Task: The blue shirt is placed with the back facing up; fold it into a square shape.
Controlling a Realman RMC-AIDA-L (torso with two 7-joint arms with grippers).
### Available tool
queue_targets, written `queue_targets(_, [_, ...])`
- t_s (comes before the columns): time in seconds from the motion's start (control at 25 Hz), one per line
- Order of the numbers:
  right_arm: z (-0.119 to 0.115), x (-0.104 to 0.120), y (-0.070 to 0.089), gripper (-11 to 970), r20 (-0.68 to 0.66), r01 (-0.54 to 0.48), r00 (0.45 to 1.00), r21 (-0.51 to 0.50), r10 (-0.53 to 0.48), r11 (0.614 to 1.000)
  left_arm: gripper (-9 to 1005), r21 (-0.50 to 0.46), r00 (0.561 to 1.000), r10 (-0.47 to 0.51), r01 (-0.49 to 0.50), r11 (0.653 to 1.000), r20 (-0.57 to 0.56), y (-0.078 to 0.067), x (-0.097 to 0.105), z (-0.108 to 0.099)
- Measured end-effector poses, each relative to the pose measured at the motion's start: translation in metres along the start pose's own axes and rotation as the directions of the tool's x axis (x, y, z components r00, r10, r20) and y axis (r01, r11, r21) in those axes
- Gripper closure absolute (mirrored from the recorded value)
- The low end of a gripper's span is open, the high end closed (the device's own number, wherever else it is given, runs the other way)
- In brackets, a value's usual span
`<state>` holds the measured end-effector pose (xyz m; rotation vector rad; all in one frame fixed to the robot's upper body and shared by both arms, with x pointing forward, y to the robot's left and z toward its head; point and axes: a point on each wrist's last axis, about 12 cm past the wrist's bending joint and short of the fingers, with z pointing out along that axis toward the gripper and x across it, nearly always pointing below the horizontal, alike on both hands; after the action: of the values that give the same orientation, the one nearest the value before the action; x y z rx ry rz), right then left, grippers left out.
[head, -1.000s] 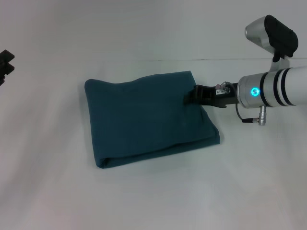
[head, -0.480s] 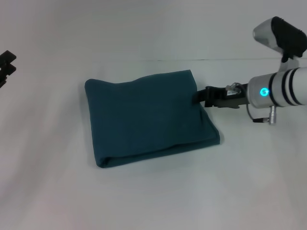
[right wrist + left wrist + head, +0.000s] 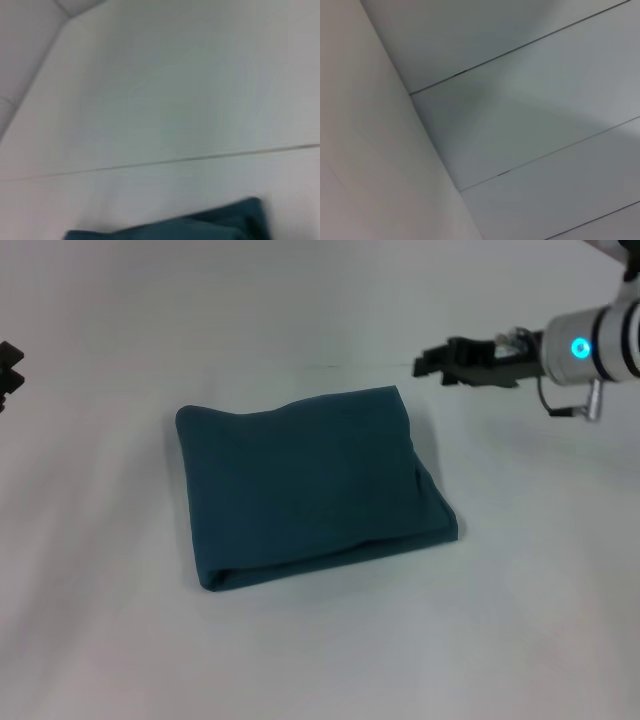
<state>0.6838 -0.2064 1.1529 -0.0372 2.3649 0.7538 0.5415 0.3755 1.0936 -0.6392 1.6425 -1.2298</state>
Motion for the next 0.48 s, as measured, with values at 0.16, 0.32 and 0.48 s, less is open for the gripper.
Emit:
queue_targets(0.16, [0.012, -0.001, 0.021, 482, -0.014, 0.036, 0.999, -0.022, -0.037, 0.999, 627, 0.011, 1.000, -0.004, 0.004, 1.000, 0.013, -0.001, -0.002, -0.001])
queue_targets(0.32, [0.026, 0.009, 0.021, 483, -0.009, 0.032, 0.999, 0.009, -0.032, 0.999, 628, 0.013, 1.000, -0.005, 0.005, 1.000, 0.017, -0.001, -0.002, -0.001])
queue_targets(0.48, [0.035, 0.024, 0.013, 484, 0.024, -0.014, 1.000, 0.040, 0.013, 0.999, 628, 0.002, 1.000, -0.006, 0.006, 1.000, 0.024, 0.000, -0.002, -0.001])
